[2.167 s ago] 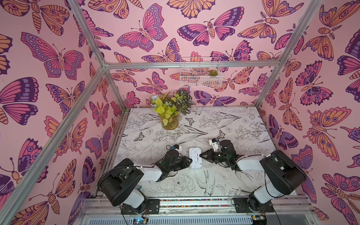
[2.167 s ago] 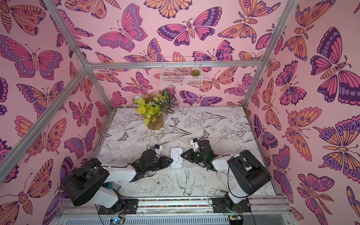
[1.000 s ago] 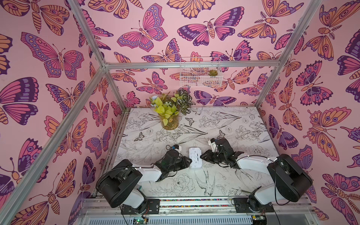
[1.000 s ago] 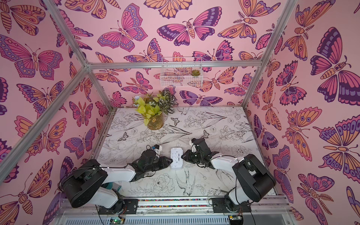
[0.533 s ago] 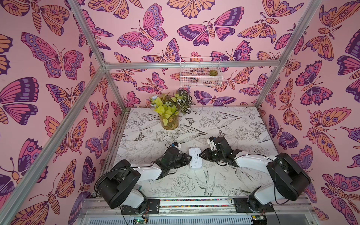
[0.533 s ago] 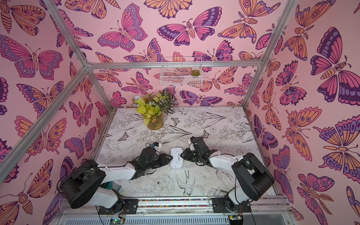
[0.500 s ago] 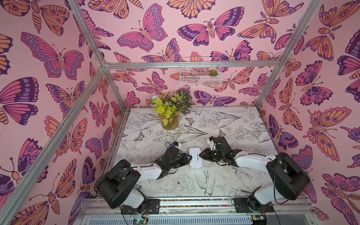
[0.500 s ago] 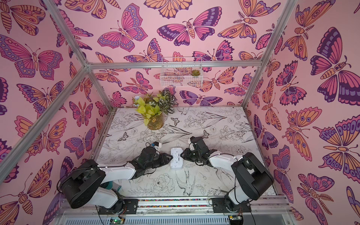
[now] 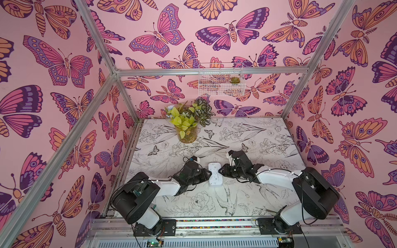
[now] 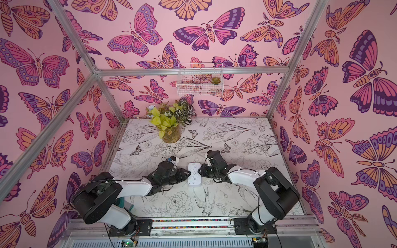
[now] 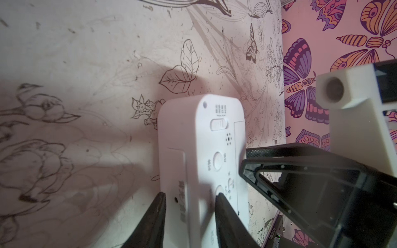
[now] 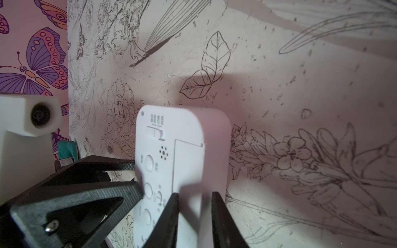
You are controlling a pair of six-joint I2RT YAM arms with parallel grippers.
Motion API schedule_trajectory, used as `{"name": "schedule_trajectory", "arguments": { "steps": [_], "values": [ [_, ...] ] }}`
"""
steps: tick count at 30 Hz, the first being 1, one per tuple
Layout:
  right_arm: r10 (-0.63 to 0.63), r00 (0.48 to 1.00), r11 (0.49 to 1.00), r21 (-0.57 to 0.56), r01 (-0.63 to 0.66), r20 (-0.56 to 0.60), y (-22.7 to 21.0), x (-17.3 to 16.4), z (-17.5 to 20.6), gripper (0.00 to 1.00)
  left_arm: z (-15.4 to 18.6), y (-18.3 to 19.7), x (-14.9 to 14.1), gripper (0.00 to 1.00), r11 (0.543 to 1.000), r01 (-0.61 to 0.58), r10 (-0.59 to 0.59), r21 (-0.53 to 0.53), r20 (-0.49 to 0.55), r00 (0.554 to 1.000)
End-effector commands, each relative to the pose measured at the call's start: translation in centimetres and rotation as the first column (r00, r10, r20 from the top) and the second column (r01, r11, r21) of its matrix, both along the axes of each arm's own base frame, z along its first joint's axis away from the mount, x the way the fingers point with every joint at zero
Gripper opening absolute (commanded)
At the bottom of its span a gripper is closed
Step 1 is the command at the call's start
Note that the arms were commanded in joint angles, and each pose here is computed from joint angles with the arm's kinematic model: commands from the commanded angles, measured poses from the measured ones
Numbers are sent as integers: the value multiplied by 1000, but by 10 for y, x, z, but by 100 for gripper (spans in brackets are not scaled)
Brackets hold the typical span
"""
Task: Insert the battery into the alarm
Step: Install the cover on the alarm.
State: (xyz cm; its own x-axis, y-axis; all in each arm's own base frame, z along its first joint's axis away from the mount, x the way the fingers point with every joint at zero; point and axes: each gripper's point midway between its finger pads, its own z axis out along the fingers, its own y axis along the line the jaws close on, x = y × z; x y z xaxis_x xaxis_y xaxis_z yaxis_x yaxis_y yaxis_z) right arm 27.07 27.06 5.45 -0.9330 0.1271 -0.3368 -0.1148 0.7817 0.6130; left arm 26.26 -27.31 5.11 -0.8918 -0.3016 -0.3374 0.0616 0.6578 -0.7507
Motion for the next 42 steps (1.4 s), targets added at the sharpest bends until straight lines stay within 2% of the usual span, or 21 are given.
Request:
{"name": "schedule_trajectory", "arguments": {
  "steps": [1,3,10,24,38,42],
  "values": [
    [-6,1000,998,-67,5,-14,-7,-4,-8,31,6,-3,3,41,1000,8,-8,-18,14,1000],
    [-19,1000,997,-70,19,-2,-10,-2,-3,33,7,-2,2,41,1000,8,-8,-19,13,1000],
    [-28,999,996,-89,30,33,-12,0,12,31,4,-3,-1,41,1000,21,-21,-17,0,1000],
    [8,999,995,-102,-5,31,3,-4,9,16,-4,-3,-5,39,999,32,-32,-11,-26,999],
    [22,1000,992,-127,-20,10,18,-13,3,15,-4,-8,-8,37,999,44,-44,-23,-32,998],
    [44,999,989,-144,-47,-21,29,-21,-12,16,-2,-12,-9,37,998,52,-52,-28,-28,998]
  ]
}}
